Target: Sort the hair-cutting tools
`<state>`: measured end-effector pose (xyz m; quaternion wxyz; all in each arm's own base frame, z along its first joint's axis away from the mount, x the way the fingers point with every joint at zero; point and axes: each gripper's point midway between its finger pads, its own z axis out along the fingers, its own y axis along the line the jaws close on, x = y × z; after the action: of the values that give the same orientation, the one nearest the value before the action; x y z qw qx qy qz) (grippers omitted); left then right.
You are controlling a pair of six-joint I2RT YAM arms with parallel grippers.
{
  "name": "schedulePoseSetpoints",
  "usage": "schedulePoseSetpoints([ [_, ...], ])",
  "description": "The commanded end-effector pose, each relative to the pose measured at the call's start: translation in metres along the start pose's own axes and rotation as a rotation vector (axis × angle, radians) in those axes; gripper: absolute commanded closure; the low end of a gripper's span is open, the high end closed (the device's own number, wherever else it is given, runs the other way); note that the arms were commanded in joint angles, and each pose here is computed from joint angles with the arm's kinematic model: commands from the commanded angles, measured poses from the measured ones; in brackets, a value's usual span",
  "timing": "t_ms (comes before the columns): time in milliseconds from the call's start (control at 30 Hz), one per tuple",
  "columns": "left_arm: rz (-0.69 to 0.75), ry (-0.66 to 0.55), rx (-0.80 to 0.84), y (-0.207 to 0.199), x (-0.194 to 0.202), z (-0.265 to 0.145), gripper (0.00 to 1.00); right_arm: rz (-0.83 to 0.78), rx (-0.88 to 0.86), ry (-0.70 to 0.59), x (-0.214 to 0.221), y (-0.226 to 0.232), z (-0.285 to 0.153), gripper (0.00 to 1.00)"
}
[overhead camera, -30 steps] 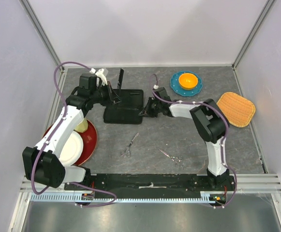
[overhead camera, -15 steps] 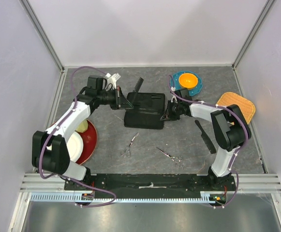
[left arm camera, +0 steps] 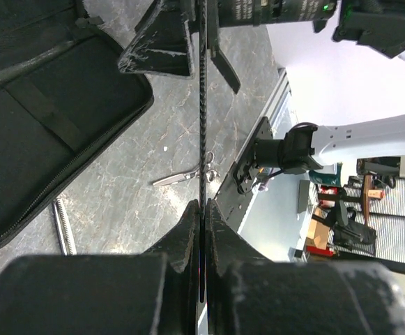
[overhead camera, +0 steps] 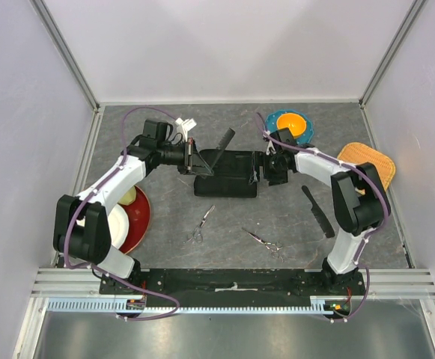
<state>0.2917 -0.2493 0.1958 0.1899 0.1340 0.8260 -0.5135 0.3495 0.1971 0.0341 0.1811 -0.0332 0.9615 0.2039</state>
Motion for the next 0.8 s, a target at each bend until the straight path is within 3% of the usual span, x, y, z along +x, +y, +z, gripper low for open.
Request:
schedulePoseSetpoints([
  [0, 0.116, 0.014, 0.084, -0.026, -0.009, -0.007, 0.98, -0.047, 0.013, -0.138, -0.05, 0.018, -0.067, 0.13],
  [133, 0.165, 0.045, 0.164, -0.046, -0.009, -0.014, 0.98, -0.15, -0.131, -0.249, -0.073, 0.054, -0.134, 0.08],
  [400, 0.312, 0.067, 0.294, -0.085, -0.005, -0.035, 0.98, -0.468, -0.55, -0.333, -0.066, 0.137, -0.219, 0.04],
  [600, 0.429, 0.091, 0.333, -0.107, 0.009, -0.054, 0.98, -0.629, -0.741, -0.329, -0.066, 0.172, -0.257, 0.06],
  [767, 0.519, 0.085, 0.364, -0.121, 0.019, -0.064, 0.98, -0.662, -0.832, -0.299, -0.066, 0.183, -0.263, 0.06],
])
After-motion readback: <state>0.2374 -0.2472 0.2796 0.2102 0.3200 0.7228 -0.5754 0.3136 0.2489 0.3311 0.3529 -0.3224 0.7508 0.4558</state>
